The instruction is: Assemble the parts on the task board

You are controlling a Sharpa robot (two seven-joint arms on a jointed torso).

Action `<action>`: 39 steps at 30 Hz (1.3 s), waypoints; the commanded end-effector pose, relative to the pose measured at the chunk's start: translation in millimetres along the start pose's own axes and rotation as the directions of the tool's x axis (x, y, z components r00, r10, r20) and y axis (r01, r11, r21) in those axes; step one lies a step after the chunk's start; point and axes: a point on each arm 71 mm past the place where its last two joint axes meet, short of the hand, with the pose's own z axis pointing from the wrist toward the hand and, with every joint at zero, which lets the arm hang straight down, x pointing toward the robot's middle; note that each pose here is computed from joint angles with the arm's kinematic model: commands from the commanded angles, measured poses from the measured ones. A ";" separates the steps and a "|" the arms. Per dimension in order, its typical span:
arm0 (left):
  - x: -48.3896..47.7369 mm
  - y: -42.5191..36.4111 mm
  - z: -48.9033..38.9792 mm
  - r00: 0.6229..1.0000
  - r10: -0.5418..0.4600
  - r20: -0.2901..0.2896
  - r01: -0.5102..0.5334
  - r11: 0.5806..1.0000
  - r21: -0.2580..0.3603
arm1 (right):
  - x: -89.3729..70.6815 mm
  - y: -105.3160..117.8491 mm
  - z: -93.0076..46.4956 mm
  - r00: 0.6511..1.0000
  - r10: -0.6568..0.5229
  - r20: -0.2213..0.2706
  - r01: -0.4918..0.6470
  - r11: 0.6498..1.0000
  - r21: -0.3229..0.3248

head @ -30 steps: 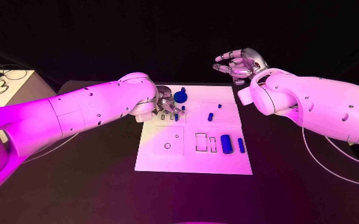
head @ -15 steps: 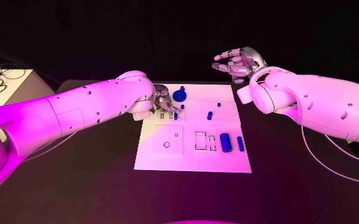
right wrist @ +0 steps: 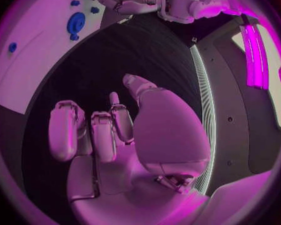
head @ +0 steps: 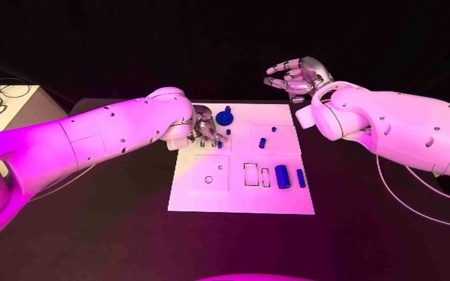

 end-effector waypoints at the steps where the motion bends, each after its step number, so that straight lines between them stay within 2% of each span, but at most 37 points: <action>1: 3.8 -2.7 -0.3 0.999 0.010 -0.035 -0.009 1.000 0.010 | 1.2 1.1 0.5 1.000 -0.008 -0.015 0.008 1.000 -0.006; 29: 4.2 -4.8 1.4 0.999 -0.021 -0.049 0.022 1.000 0.019 | 3.1 1.1 1.0 0.999 -0.015 -0.031 0.015 1.000 -0.003; 39: 2.9 -1.2 -0.5 0.994 -0.099 -0.041 0.101 0.994 0.037 | 2.7 -0.3 1.4 0.999 -0.017 -0.042 0.018 1.000 0.003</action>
